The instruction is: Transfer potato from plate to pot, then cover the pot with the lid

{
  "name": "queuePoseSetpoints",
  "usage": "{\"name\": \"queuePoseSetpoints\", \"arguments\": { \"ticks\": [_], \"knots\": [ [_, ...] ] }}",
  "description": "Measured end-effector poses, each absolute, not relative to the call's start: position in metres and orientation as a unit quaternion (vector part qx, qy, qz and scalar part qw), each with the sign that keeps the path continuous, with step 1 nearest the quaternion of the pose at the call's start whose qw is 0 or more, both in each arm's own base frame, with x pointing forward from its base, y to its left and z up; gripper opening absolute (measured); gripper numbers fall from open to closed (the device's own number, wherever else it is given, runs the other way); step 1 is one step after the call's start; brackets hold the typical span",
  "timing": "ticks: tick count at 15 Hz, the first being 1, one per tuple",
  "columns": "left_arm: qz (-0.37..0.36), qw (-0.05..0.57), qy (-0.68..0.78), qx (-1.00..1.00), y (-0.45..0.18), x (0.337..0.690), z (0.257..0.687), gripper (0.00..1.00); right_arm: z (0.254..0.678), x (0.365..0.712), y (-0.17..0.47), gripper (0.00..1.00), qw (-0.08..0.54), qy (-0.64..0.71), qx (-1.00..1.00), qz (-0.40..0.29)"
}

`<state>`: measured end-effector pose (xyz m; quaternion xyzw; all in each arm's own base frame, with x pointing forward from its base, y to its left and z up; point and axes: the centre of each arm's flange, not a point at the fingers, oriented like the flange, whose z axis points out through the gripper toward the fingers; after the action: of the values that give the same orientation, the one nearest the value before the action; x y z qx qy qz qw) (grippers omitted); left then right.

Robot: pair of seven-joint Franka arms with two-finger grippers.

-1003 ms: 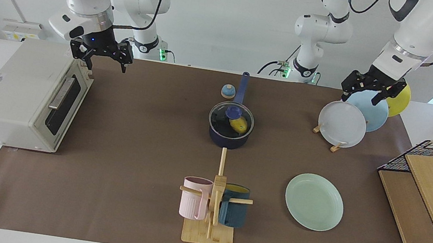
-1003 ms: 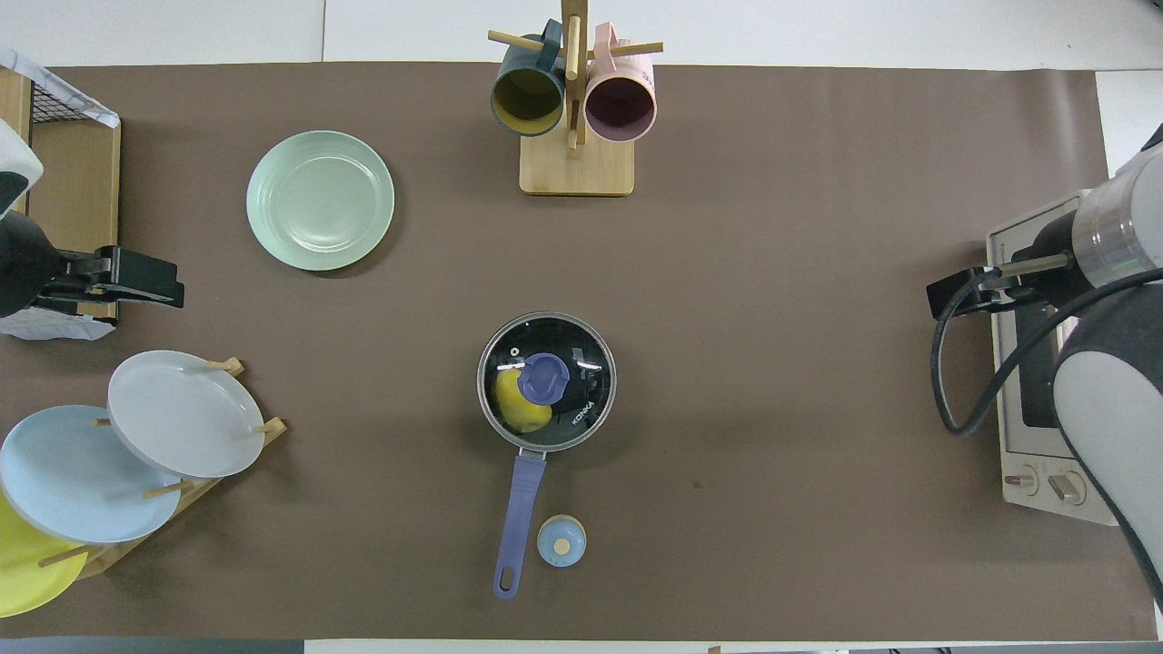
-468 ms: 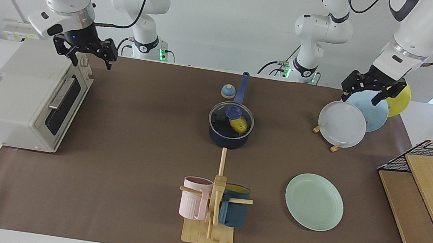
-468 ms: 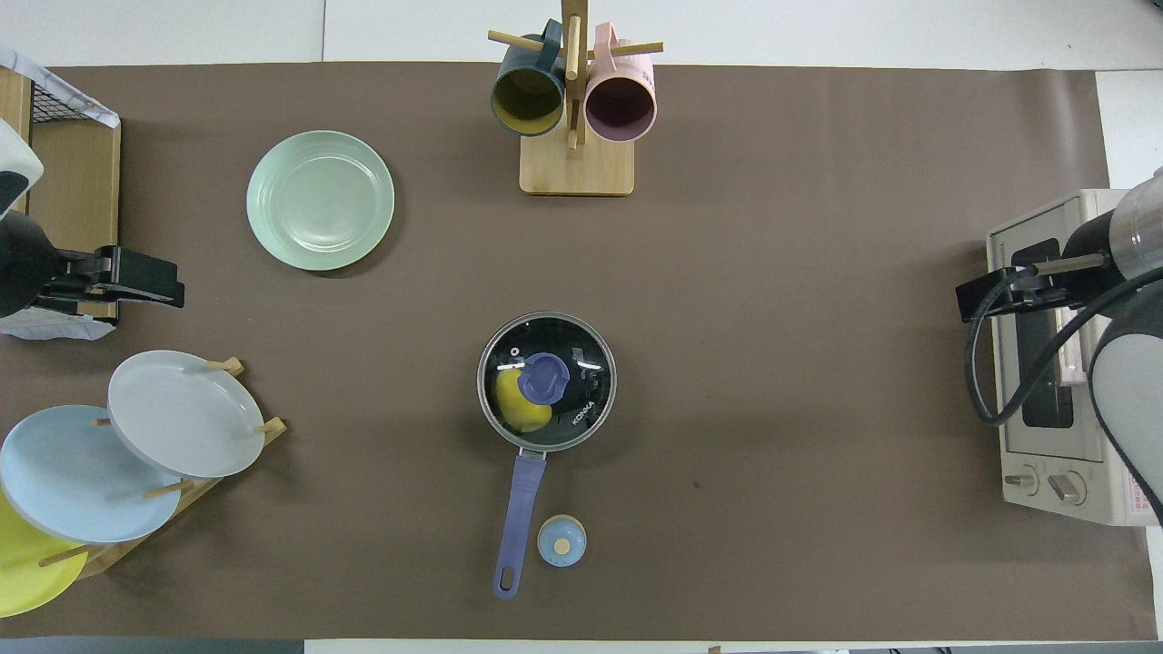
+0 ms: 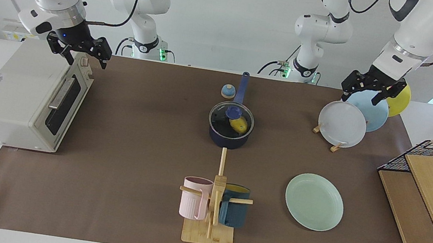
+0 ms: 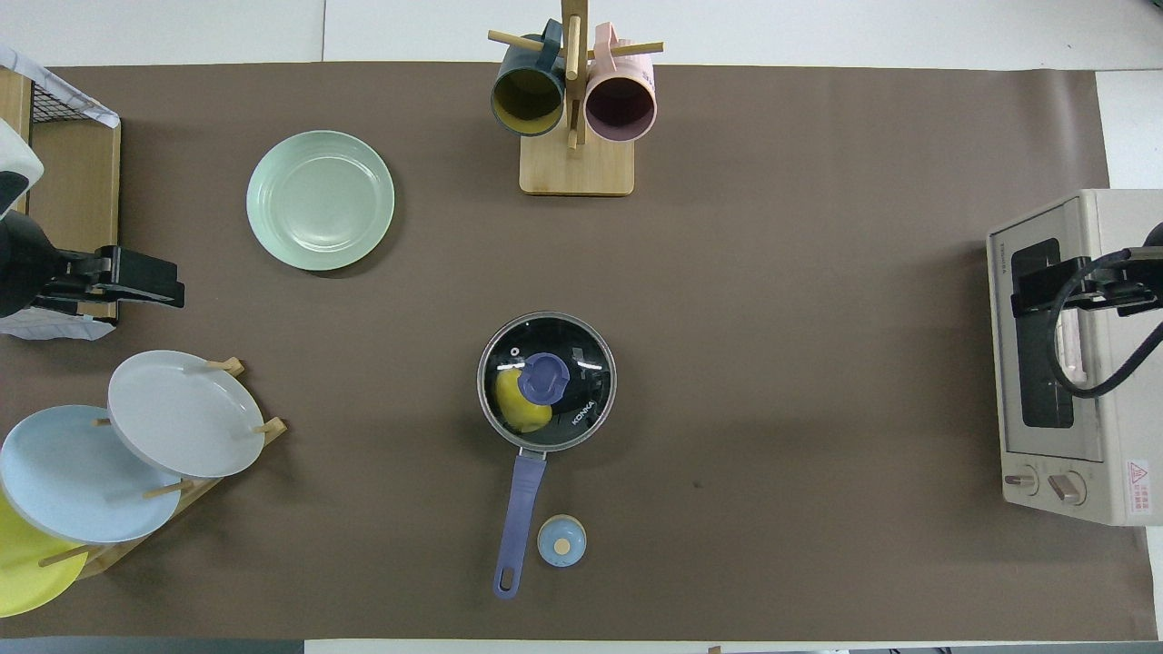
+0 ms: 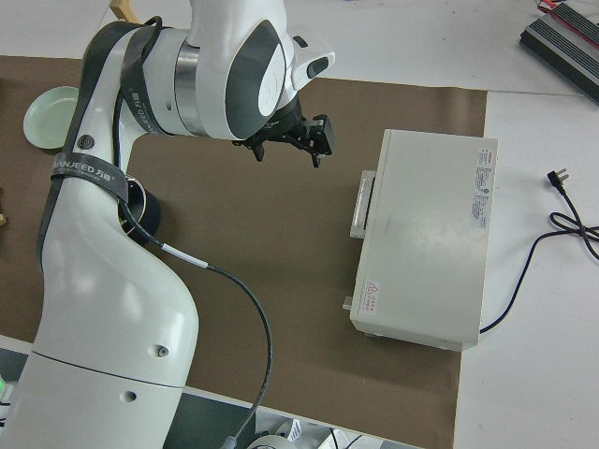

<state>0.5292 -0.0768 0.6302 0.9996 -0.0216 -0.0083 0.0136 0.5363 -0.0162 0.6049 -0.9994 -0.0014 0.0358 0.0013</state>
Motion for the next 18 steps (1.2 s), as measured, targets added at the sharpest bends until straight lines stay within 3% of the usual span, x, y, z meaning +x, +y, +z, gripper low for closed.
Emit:
{"name": "queuePoseSetpoints", "arguments": {
  "ticks": [18],
  "knots": [
    [-0.008, 0.014, -0.022, 1.000, -0.077, 0.529, 0.630, 1.00, 0.600, 0.540, 0.011, 1.00, -0.010, -0.033, -0.998, 0.054]
  ]
}}
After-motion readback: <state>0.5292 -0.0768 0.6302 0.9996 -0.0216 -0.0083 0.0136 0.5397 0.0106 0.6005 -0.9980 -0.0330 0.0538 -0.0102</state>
